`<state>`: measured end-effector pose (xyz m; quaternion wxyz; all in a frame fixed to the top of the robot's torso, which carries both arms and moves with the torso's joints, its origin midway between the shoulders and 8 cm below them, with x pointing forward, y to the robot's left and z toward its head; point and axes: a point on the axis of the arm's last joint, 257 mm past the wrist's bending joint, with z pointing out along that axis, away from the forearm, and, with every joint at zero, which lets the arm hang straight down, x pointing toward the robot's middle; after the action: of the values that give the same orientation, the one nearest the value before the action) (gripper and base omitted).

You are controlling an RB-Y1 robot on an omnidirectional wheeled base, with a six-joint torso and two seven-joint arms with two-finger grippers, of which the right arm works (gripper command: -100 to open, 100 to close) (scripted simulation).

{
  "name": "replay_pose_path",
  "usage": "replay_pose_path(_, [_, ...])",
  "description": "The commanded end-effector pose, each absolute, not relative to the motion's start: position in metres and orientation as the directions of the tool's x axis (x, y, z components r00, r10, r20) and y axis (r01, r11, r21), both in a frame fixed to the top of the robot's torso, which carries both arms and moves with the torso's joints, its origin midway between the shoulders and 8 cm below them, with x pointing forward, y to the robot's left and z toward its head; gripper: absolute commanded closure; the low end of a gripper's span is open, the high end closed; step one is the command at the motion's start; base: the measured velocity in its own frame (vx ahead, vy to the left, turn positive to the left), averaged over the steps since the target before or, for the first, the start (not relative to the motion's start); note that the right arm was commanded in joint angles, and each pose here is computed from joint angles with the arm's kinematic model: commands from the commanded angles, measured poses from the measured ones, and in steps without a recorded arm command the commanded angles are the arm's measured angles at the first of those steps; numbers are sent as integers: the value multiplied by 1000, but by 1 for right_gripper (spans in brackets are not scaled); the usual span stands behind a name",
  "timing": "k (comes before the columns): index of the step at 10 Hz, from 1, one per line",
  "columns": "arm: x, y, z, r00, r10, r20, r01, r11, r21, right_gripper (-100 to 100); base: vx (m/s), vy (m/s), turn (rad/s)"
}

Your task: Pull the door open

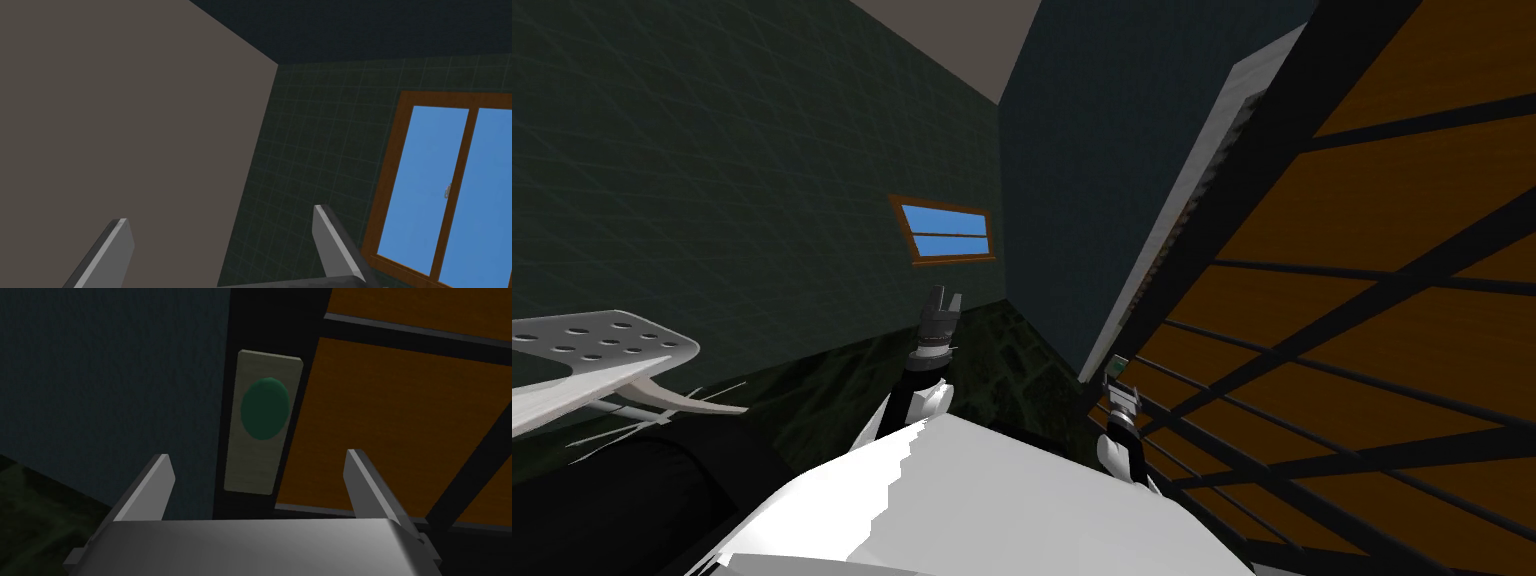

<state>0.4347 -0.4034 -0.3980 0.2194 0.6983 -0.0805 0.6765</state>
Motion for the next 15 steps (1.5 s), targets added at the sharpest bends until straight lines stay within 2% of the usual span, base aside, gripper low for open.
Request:
replay_pose_path(1, [436, -402, -398, 52, 131, 990, -424, -895, 141, -100, -88, -31, 103])
replay_pose_path(5, [437, -400, -400, 9, 22, 1000, -451, -892, 24, -100, -79, -19, 73])
replay_pose_path(7, [437, -400, -400, 8, 19, 1000, -452, -892, 21, -100, -57, -15, 32])
replay_pose_path(15, [410, -455, -402, 6, 14, 1000, -481, -877, 15, -100, 116, -1, 40])
